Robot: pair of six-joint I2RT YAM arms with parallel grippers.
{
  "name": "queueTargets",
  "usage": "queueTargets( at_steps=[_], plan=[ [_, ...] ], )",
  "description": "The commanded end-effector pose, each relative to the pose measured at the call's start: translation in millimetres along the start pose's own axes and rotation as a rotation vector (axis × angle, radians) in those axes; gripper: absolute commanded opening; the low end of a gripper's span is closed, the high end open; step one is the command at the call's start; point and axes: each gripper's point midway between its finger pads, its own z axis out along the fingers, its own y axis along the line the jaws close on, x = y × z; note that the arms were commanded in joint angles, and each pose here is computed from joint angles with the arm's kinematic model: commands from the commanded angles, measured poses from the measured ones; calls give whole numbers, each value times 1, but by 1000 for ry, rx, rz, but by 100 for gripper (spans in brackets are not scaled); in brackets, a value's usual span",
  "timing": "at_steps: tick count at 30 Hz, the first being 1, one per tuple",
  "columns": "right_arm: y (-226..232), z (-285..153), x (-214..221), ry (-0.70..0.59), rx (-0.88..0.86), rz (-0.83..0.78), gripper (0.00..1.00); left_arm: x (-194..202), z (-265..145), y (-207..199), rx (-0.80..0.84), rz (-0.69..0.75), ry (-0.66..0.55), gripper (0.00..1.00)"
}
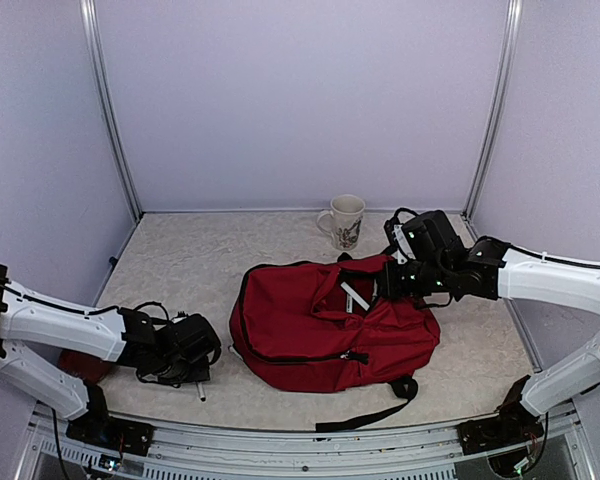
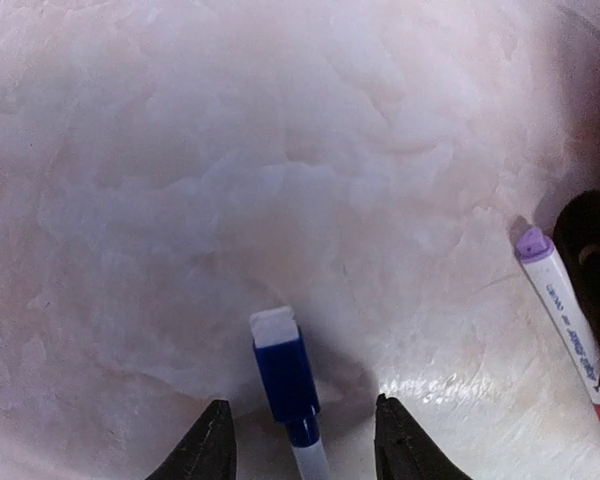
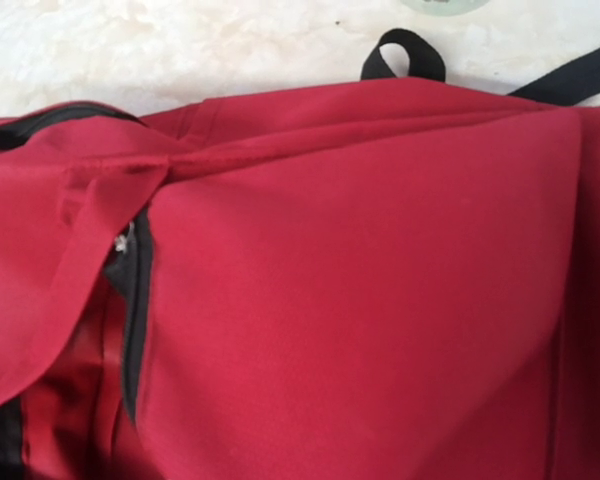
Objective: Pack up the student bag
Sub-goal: Pick up the pen at the center of the board.
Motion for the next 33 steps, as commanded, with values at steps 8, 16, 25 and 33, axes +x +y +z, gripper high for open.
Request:
queueTargets(
  at_steps=[8, 16, 25, 33],
  plan=[
    [-10, -11, -13, -60, 25, 23, 0, 0, 22, 7, -40, 2, 57, 20],
    [-9, -10, -13, -59, 20, 25, 0, -4, 12, 3, -7, -24, 43, 0],
    [-6, -9, -15, -62, 10, 27, 0, -69, -80, -52, 138, -34, -241, 0],
    [-2, -9, -18, -61, -6, 29, 0, -138, -178, -176, 507, 12, -524, 0]
  ],
)
